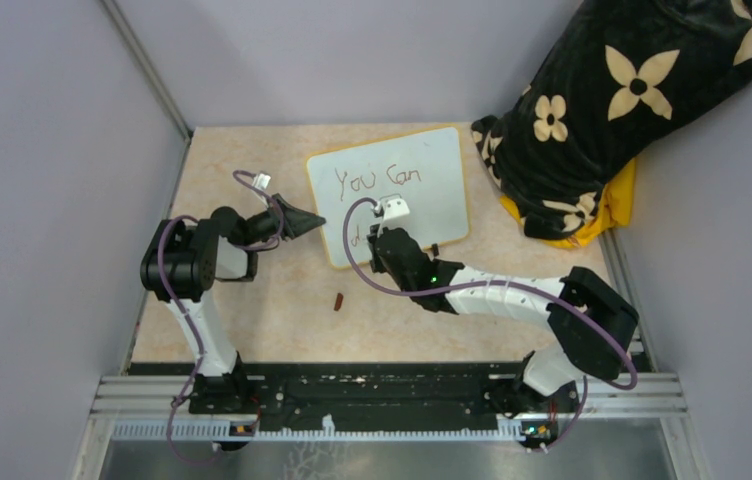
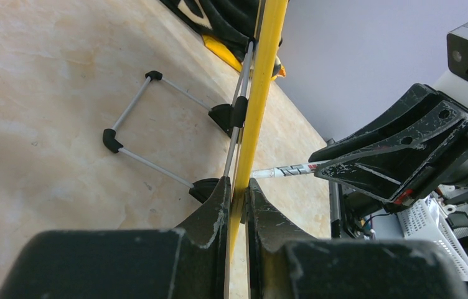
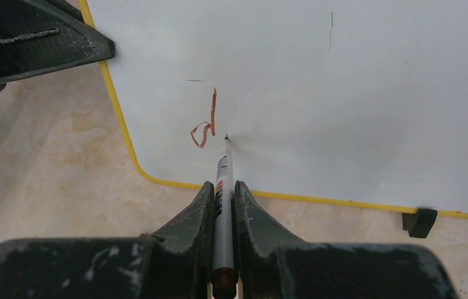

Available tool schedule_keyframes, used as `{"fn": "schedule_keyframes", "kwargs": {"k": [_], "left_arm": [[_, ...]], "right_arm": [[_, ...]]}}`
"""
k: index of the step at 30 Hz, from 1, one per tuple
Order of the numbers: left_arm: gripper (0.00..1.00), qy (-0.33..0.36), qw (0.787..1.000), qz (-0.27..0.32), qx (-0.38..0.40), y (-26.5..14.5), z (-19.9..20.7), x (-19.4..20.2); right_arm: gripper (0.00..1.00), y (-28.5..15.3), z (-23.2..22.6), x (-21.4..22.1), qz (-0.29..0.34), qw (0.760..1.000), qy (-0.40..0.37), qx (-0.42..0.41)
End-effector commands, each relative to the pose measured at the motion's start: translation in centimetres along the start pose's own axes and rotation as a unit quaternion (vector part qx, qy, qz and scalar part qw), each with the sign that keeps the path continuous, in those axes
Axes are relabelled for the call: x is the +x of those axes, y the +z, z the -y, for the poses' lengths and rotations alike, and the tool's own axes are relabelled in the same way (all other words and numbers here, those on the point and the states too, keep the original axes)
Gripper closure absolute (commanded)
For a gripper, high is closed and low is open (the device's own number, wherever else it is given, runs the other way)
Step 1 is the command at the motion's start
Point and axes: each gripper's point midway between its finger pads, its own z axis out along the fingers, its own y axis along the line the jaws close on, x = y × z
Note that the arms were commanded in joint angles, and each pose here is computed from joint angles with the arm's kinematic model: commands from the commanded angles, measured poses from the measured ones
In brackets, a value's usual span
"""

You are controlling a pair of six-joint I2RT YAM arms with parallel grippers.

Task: Write a sentence on the whiteboard

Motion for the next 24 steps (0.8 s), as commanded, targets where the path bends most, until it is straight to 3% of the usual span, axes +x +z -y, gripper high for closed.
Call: {"fn": "schedule_keyframes", "kwargs": {"k": [1,24], "left_arm": [[1.0,0.087,0.995,0.007,0.049,0.4,2.1,-0.1],[1.0,0.087,0.995,0.004,0.05,0.4,2.1,0.1]], "right_arm": [[1.0,0.1,0.9,0.0,0.003,1.0,0.008,0.015],[1.0,0.2,3.5,-2.8,0.029,0.998,0.02,0.052]]}}
